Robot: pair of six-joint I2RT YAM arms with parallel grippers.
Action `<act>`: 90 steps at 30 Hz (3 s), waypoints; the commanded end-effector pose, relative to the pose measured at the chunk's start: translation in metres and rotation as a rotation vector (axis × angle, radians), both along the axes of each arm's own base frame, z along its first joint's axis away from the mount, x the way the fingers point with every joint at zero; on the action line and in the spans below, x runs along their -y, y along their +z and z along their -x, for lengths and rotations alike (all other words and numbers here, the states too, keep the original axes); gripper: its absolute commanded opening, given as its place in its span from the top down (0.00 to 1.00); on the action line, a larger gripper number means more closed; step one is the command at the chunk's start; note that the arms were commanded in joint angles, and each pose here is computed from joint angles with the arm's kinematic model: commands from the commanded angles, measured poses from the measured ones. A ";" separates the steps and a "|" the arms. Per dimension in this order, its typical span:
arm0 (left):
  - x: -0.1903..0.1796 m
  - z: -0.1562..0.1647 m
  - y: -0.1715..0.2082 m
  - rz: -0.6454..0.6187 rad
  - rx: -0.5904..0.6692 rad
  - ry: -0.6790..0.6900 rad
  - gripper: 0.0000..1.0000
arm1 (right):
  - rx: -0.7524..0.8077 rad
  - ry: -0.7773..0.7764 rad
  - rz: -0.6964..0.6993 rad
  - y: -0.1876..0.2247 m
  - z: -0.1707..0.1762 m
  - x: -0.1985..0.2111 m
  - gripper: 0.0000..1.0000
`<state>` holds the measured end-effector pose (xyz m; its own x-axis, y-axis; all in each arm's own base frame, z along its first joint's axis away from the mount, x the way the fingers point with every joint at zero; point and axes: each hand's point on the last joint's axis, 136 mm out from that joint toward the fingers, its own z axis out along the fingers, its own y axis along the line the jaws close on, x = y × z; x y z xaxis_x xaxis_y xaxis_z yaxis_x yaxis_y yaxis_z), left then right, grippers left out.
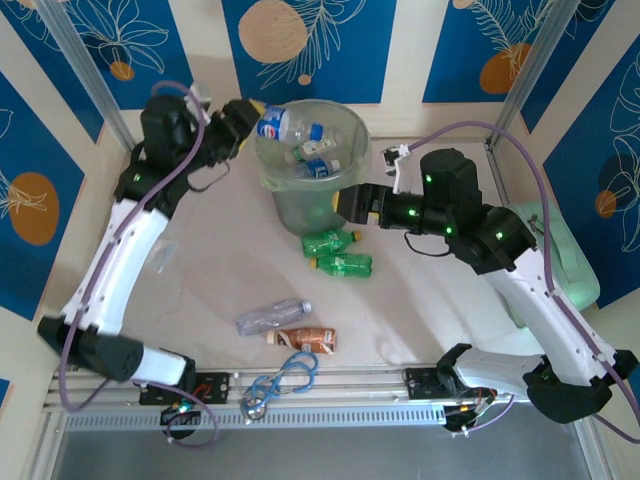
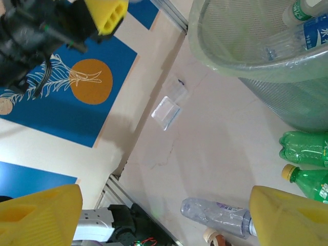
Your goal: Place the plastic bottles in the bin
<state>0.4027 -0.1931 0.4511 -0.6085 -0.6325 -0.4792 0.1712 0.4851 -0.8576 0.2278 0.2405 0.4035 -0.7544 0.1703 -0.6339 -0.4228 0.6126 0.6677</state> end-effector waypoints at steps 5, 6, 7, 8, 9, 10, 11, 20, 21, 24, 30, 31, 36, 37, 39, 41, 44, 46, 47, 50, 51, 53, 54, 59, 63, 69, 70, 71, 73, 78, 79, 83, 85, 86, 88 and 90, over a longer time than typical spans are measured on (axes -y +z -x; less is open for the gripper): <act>0.014 -0.053 -0.015 -0.034 -0.049 0.016 0.47 | -0.046 -0.036 0.002 -0.013 0.007 0.012 0.15; 0.016 -0.058 -0.021 -0.040 -0.061 0.018 0.47 | -0.048 -0.040 0.003 -0.014 0.007 0.013 0.15; 0.019 -0.061 -0.026 -0.047 -0.072 0.017 0.47 | -0.049 -0.042 0.004 -0.015 0.007 0.014 0.15; 0.020 -0.064 -0.030 -0.050 -0.082 0.016 0.47 | -0.051 -0.043 0.005 -0.016 0.007 0.014 0.15; 0.022 -0.067 -0.036 -0.053 -0.092 0.013 0.47 | -0.052 -0.043 0.006 -0.017 0.007 0.014 0.15; 0.024 -0.071 -0.040 -0.059 -0.099 0.011 0.47 | -0.052 -0.045 0.006 -0.017 0.007 0.015 0.15; 0.026 -0.073 -0.046 -0.066 -0.110 0.010 0.48 | -0.054 -0.045 0.007 -0.018 0.006 0.014 0.15; 0.039 -0.086 -0.072 -0.124 -0.161 -0.006 0.47 | -0.063 -0.047 0.014 -0.022 0.006 0.016 0.15; 0.040 -0.085 -0.074 -0.135 -0.167 -0.005 0.47 | -0.061 -0.049 0.013 -0.022 0.006 0.016 0.15; 0.046 -0.083 -0.088 -0.172 -0.191 -0.013 0.46 | -0.061 -0.052 0.013 -0.022 0.006 0.018 0.15; 0.052 -0.081 -0.103 -0.231 -0.215 -0.023 0.28 | -0.064 -0.054 0.013 -0.022 0.006 0.020 0.15; 0.051 -0.081 -0.102 -0.237 -0.210 -0.015 0.26 | -0.064 -0.055 0.014 -0.023 0.006 0.020 0.15; 0.044 -0.079 -0.086 -0.259 -0.178 0.014 0.18 | -0.062 -0.054 0.011 -0.021 0.006 0.021 0.15; 0.040 -0.078 -0.082 -0.266 -0.170 0.025 0.16 | -0.062 -0.054 0.011 -0.021 0.006 0.021 0.15; 0.033 -0.072 -0.071 -0.280 -0.147 0.047 0.14 | -0.065 -0.050 0.011 -0.021 0.006 0.020 0.15; 0.024 -0.064 -0.058 -0.291 -0.120 0.072 0.13 | -0.065 -0.050 0.011 -0.022 0.005 0.019 0.15; 0.009 -0.045 -0.041 -0.310 -0.080 0.108 0.14 | -0.069 -0.042 0.011 -0.025 0.004 0.017 0.15; -0.002 -0.028 -0.035 -0.320 -0.056 0.122 0.15 | -0.078 -0.021 0.014 -0.028 0.005 0.013 0.15; -0.007 -0.019 -0.035 -0.324 -0.049 0.124 0.15 | -0.085 -0.009 0.016 -0.031 0.005 0.011 0.15; -0.022 0.013 -0.044 -0.357 -0.040 0.120 0.16 | -0.099 0.039 0.032 -0.038 0.008 0.001 0.14; -0.027 0.025 -0.050 -0.372 -0.041 0.115 0.16 | -0.099 0.067 0.040 -0.041 0.010 -0.004 0.14; -0.038 0.047 -0.067 -0.401 -0.064 0.114 0.16 | -0.100 0.145 0.062 -0.049 0.017 -0.019 0.11; -0.045 0.058 -0.078 -0.418 -0.086 0.117 0.16 | -0.104 0.193 0.087 -0.055 0.022 -0.029 0.11; -0.077 0.097 -0.142 -0.449 -0.243 0.150 0.16 | -0.143 0.376 0.305 -0.115 0.043 -0.067 0.06; -0.100 0.121 -0.201 -0.410 -0.428 0.197 0.17 | -0.135 0.456 0.447 -0.158 0.054 -0.088 0.00; -0.100 0.152 -0.263 -0.310 -0.620 0.191 0.17 | -0.179 0.540 0.592 -0.215 0.064 -0.106 0.01; -0.101 0.154 -0.266 -0.311 -0.627 0.195 0.16 | -0.173 0.553 0.631 -0.224 0.066 -0.108 0.01; -0.103 0.155 -0.268 -0.315 -0.632 0.202 0.16 | -0.161 0.568 0.682 -0.234 0.068 -0.109 0.01; -0.108 0.156 -0.271 -0.329 -0.639 0.218 0.16 | -0.137 0.599 0.784 -0.252 0.072 -0.111 0.01; -0.122 0.158 -0.290 -0.328 -0.695 0.273 0.15 | -0.084 0.670 0.968 -0.287 0.077 -0.122 0.01; -0.126 0.159 -0.295 -0.326 -0.708 0.289 0.15 | -0.079 0.674 0.992 -0.292 0.076 -0.123 0.01; -0.135 0.166 -0.312 -0.301 -0.750 0.323 0.14 | -0.021 0.636 1.114 -0.312 0.061 -0.128 0.01; -0.136 0.168 -0.316 -0.292 -0.763 0.325 0.14 | 0.002 0.625 1.149 -0.321 0.054 -0.131 0.01; -0.136 0.168 -0.317 -0.289 -0.766 0.325 0.14 | 0.010 0.628 1.159 -0.324 0.052 -0.134 0.01; -0.137 0.168 -0.319 -0.288 -0.770 0.326 0.14 | 0.021 0.651 1.177 -0.333 0.052 -0.139 0.01; -0.138 0.168 -0.319 -0.287 -0.771 0.329 0.14 | 0.022 0.678 1.197 -0.343 0.053 -0.143 0.01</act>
<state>0.2352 -0.0550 0.1309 -0.6469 -0.7381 -0.1917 -0.5862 0.6421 -0.4940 0.1705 0.3776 0.0660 -0.5098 -0.8461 -0.1556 -0.8478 0.5248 -0.0760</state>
